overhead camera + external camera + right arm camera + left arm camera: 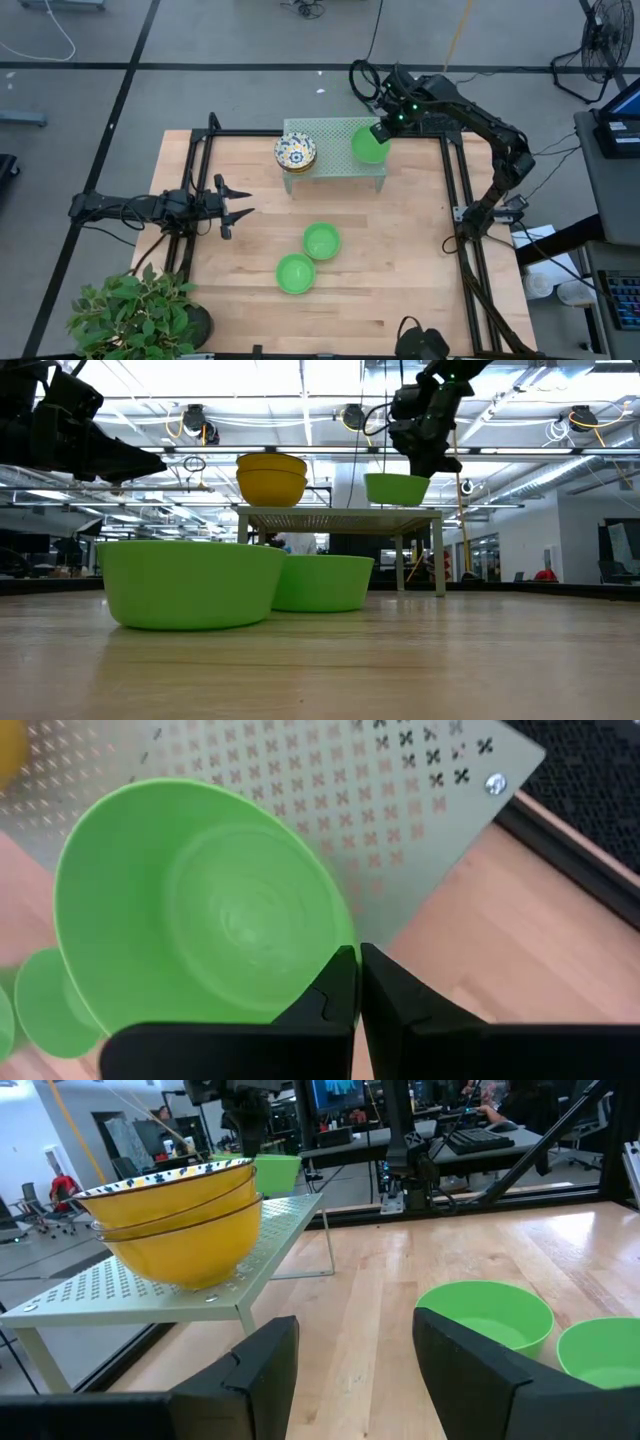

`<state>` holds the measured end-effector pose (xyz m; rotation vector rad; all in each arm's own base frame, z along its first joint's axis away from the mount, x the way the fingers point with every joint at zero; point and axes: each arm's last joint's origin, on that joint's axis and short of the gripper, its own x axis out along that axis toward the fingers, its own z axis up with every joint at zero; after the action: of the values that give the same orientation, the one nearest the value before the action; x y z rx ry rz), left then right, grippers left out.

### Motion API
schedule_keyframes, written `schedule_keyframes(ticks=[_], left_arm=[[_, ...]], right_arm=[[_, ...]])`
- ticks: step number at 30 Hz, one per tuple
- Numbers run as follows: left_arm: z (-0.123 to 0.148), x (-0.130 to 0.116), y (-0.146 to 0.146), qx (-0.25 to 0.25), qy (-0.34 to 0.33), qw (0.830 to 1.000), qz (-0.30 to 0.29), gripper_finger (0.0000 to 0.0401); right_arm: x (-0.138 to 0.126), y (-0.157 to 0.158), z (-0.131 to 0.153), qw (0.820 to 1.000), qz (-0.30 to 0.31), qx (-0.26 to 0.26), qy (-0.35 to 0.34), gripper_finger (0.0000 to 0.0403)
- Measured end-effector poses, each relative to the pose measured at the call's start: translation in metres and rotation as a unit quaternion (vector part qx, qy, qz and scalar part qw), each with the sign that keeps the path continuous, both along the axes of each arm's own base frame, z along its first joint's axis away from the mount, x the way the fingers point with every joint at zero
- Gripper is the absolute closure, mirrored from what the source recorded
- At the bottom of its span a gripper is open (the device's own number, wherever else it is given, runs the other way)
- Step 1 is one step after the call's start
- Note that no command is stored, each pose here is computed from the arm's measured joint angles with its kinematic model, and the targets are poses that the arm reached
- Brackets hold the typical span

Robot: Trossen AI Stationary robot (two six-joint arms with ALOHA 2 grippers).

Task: Pick & Place Mini bowls
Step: Put the top right green bowl on the shelf

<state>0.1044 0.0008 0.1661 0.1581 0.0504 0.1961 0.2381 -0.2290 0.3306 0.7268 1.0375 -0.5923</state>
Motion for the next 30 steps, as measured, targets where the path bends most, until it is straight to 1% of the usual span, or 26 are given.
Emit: schedule_keyframes(ticks=[8, 22, 30], left_arm=[[0.0000, 0.0000, 0.0000, 0.000, 0.000, 1.000, 0.000, 0.0199], [0.0000, 0.0000, 0.0000, 0.000, 0.000, 1.000, 0.000, 0.0199], [0.0000, 0.0000, 0.0000, 0.000, 0.000, 1.000, 0.000, 0.0199]], right_arm=[[-0.0001, 0.0001, -0.0087, 1.000, 0.000, 0.007, 0.007, 0.0403], [0.0030, -0.0028, -0.0074, 1.000, -0.002, -0.009, -0.010, 0.0403], [0.0041, -0.0015, -0.0074, 1.000, -0.001, -0.008, -0.009, 0.0403]])
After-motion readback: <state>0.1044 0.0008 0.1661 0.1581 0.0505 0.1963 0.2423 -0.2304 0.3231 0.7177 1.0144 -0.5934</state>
